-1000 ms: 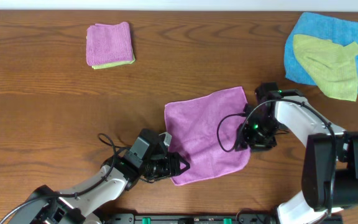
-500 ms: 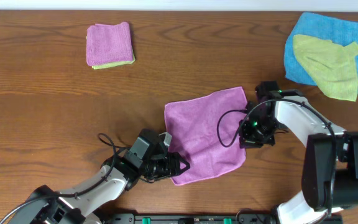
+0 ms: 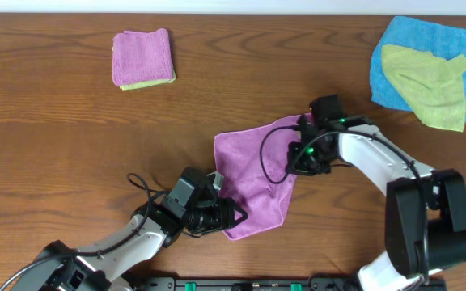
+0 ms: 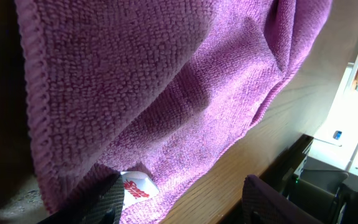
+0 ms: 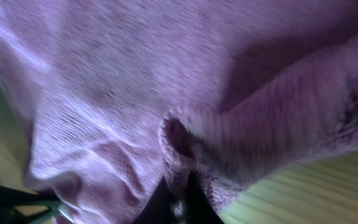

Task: Fold the cloth

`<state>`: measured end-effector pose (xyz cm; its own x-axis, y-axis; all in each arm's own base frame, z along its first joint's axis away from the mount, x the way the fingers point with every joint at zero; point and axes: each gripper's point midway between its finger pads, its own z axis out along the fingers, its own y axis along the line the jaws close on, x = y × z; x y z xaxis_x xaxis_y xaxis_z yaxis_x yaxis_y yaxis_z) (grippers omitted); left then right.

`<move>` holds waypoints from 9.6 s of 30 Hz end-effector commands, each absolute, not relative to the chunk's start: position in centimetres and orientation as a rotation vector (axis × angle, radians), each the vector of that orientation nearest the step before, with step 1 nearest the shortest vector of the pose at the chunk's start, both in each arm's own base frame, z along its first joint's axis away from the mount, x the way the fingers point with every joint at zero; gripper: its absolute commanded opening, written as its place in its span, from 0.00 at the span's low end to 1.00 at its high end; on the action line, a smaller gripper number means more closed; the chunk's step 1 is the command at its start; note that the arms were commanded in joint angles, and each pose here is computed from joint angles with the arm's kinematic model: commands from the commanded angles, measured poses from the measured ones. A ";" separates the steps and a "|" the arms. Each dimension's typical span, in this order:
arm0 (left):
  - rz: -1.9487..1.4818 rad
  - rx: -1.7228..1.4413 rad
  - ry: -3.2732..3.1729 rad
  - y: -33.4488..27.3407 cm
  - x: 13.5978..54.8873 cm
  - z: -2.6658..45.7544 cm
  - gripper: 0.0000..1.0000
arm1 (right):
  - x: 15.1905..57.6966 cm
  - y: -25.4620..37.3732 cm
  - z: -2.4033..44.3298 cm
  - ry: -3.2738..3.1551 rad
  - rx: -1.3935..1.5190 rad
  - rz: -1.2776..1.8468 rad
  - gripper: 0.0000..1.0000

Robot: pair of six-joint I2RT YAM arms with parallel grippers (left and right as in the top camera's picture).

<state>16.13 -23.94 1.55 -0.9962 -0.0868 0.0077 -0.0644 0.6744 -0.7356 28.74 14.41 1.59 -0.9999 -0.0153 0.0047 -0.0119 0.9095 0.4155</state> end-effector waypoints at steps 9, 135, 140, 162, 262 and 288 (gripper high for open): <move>-1.102 -0.182 2.881 -22.3 16.2 -0.5 0.63 | 30.5 14.5 4.5 -3.162 0.096 -0.587 0.98; -1.109 -0.164 2.891 -22.0 16.1 -0.6 0.64 | 33.4 13.4 1.9 -3.419 0.039 -0.368 0.51; -1.104 -0.167 2.904 -21.9 15.8 -0.7 0.63 | 33.3 14.9 0.3 -3.372 -0.020 -0.610 0.39; -1.096 -0.204 2.887 -21.4 16.6 -0.7 0.63 | 34.7 17.5 8.2 -3.324 -0.535 -0.741 0.01; -1.092 -0.212 2.884 -21.3 16.7 -0.7 0.64 | 33.8 21.5 3.6 -3.135 0.825 -1.173 0.38; -1.079 -0.211 2.881 -21.2 16.8 -0.8 0.64 | 29.3 16.9 6.1 -3.060 0.428 -0.901 0.01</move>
<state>16.80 -23.17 1.51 -0.9944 -0.1053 0.0086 -0.0776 0.6730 -0.7355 27.81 17.91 3.22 -0.9641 -0.2577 -0.0638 -0.2476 0.7862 0.5663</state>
